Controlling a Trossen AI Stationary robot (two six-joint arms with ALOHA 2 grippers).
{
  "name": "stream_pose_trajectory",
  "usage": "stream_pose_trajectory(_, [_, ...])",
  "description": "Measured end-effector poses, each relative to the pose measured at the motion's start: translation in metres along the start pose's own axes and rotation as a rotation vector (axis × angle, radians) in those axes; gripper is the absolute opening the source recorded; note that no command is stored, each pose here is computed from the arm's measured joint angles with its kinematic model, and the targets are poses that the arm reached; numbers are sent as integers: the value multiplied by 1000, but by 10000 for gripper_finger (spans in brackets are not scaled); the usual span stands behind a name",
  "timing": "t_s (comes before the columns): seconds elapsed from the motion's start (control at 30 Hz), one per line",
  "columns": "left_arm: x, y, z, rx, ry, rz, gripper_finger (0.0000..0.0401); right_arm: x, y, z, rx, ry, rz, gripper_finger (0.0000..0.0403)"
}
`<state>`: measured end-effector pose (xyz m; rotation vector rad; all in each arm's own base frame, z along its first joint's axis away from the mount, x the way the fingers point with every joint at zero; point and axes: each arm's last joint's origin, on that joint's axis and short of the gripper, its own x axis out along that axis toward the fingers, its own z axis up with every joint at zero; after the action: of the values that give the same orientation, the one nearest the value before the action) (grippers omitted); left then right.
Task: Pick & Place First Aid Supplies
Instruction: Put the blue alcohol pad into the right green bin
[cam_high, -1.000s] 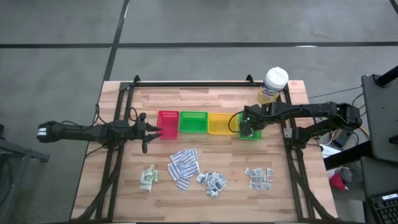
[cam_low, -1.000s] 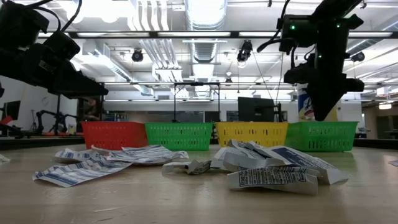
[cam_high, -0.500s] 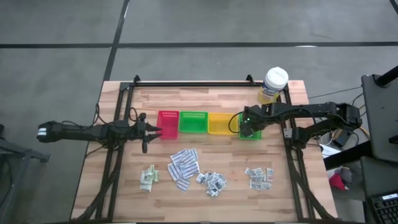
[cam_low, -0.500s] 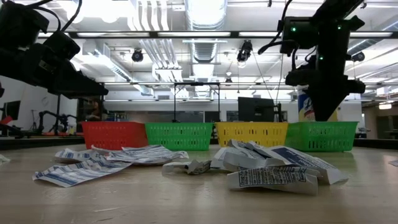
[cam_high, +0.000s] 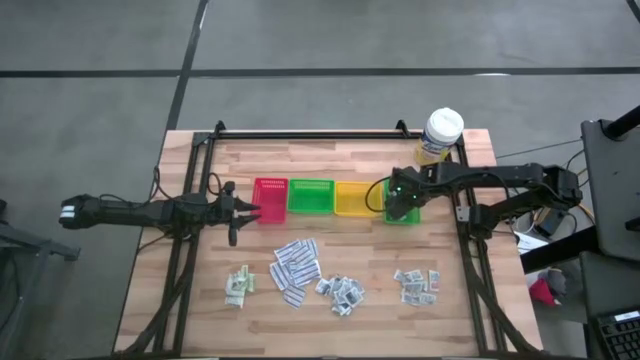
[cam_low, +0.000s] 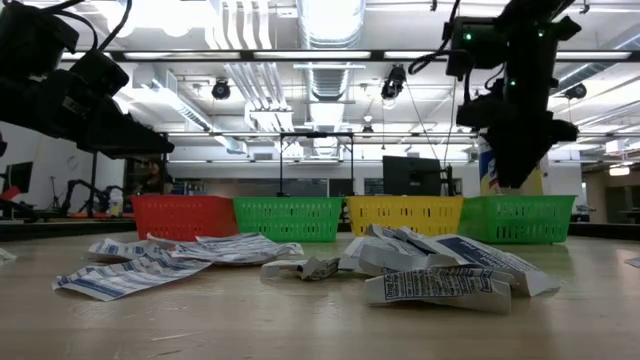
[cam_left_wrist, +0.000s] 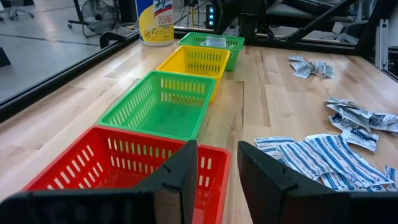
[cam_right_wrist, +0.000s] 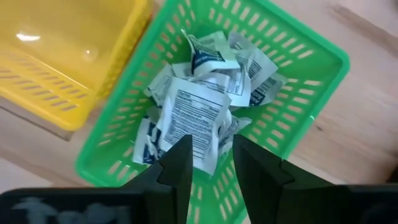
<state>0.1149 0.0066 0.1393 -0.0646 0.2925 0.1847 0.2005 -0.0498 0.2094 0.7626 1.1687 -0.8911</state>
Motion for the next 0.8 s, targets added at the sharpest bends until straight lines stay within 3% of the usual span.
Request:
stream_pose_trajectory(0.37, [0,0,0,0,0,0,113,-12,11,4,-4,21,98,67])
stream_pose_trajectory(0.6, [0,0,0,0,0,0,113,-18,36,-17,-181,74,270,27])
stream_pose_trajectory(0.8, [0,0,0,0,0,0,113,-29,65,-44,-362,18,440,9])
